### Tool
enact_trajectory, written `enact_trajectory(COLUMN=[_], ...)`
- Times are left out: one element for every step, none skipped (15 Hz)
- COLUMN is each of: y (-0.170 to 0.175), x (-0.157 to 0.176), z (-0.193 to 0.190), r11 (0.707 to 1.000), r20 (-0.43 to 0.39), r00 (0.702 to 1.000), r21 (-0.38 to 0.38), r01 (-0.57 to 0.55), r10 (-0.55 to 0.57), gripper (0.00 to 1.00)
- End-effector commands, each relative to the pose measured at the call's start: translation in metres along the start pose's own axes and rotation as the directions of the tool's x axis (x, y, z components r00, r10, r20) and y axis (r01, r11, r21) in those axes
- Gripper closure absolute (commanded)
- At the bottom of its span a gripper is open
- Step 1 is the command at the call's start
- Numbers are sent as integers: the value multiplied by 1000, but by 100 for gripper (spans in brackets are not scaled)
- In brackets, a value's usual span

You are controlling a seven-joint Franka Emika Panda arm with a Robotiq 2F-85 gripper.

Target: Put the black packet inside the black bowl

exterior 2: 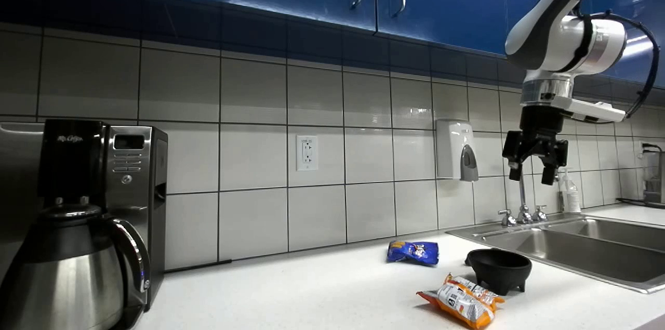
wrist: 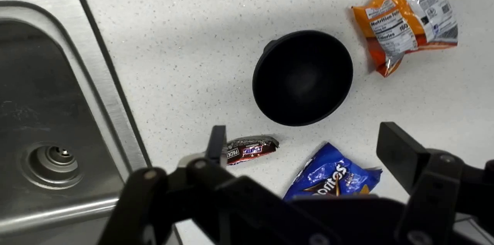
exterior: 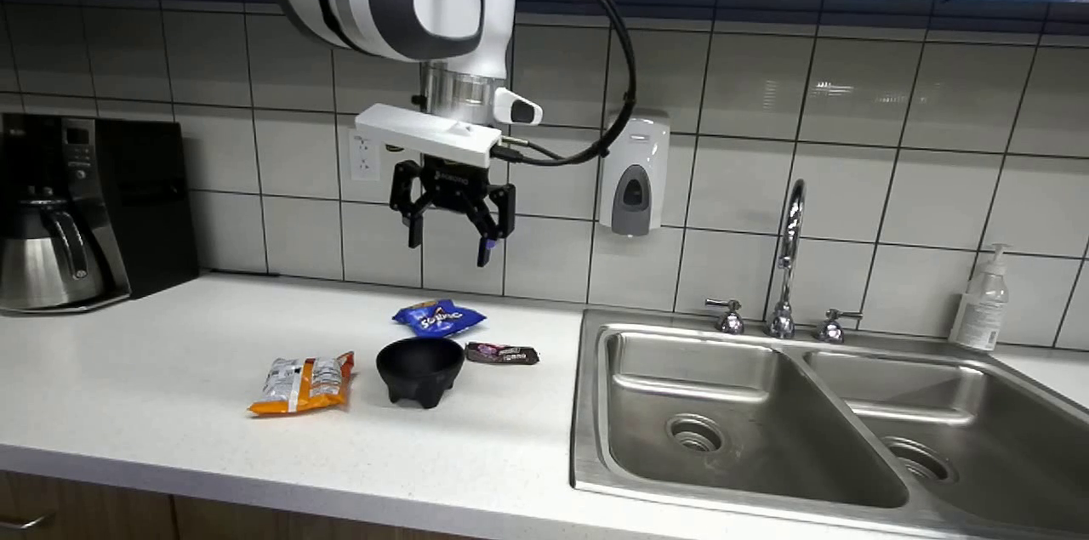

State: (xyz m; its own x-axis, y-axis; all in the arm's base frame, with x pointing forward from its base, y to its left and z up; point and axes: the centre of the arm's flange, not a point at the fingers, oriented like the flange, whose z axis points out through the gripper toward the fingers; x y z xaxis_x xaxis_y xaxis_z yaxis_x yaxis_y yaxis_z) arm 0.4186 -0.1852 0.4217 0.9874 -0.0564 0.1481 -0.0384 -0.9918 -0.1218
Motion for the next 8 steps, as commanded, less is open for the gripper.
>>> enact_trajectory(y=[-4,-3,-3,-2,0,3,5,7], x=[6,9,11,14,17,22,25,28], z=[21,26,30,35,39,44,47,51], r11=[987,980,974,963,952,940,929,914], r20=[-59,-74,-83,-101,-119,-130,-140,-155], r00=[986,978,970,958,945,931,919,903], r21=[7,8,9,4,3,6,7,8], r01=[-158,-196,-228,-270,-306,-342,-371,-405], r10=[159,196,228,269,305,340,368,401], gripper=[0,0,0,0,0,0,0,0])
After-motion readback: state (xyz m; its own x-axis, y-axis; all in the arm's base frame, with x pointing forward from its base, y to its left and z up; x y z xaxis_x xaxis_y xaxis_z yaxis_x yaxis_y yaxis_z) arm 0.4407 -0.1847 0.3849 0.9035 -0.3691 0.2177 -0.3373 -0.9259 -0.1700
